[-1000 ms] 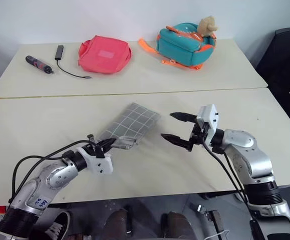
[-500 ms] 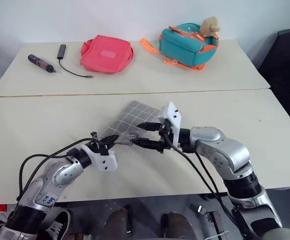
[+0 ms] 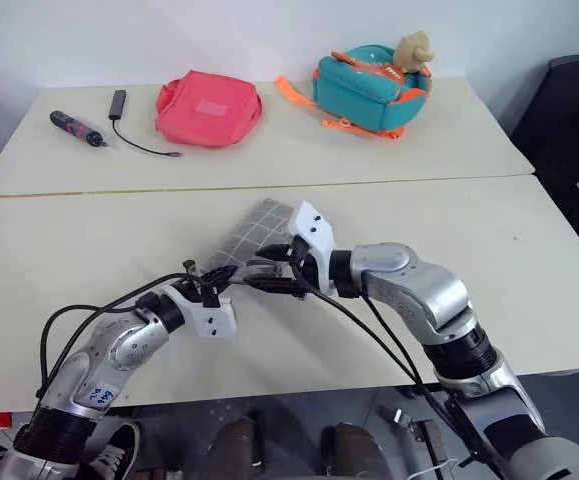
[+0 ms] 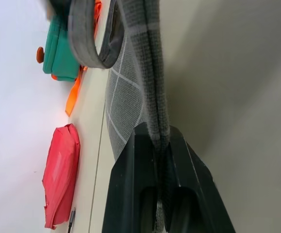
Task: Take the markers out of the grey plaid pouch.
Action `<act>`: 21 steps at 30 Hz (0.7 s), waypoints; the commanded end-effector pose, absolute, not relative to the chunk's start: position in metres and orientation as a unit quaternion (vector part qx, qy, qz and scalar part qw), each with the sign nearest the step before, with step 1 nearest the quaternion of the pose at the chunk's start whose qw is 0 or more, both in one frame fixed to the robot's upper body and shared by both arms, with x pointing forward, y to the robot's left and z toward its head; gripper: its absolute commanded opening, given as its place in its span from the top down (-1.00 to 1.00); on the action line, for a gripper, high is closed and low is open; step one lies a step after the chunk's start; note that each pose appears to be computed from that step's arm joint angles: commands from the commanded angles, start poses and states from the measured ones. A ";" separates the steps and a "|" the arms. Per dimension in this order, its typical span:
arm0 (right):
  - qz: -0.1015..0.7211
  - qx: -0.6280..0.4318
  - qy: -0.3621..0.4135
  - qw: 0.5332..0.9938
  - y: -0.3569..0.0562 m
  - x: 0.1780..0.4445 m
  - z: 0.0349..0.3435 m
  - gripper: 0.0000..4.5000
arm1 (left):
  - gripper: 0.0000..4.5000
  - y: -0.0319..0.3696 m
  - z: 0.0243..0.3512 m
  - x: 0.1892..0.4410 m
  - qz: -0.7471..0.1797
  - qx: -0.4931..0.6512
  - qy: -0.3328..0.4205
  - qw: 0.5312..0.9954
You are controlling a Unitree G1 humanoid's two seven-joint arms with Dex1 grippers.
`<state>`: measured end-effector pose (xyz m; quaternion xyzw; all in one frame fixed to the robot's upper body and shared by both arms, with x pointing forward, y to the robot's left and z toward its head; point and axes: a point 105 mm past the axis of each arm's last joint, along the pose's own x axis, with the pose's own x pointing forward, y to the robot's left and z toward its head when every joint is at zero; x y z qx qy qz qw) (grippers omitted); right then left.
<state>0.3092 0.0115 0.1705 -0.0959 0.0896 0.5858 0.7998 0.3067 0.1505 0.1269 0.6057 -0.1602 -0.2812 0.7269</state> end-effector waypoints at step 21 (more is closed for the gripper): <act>0.585 -0.043 0.045 0.809 0.004 0.310 0.204 0.99 | 1.00 0.149 0.143 0.302 -0.270 0.577 -0.183 0.749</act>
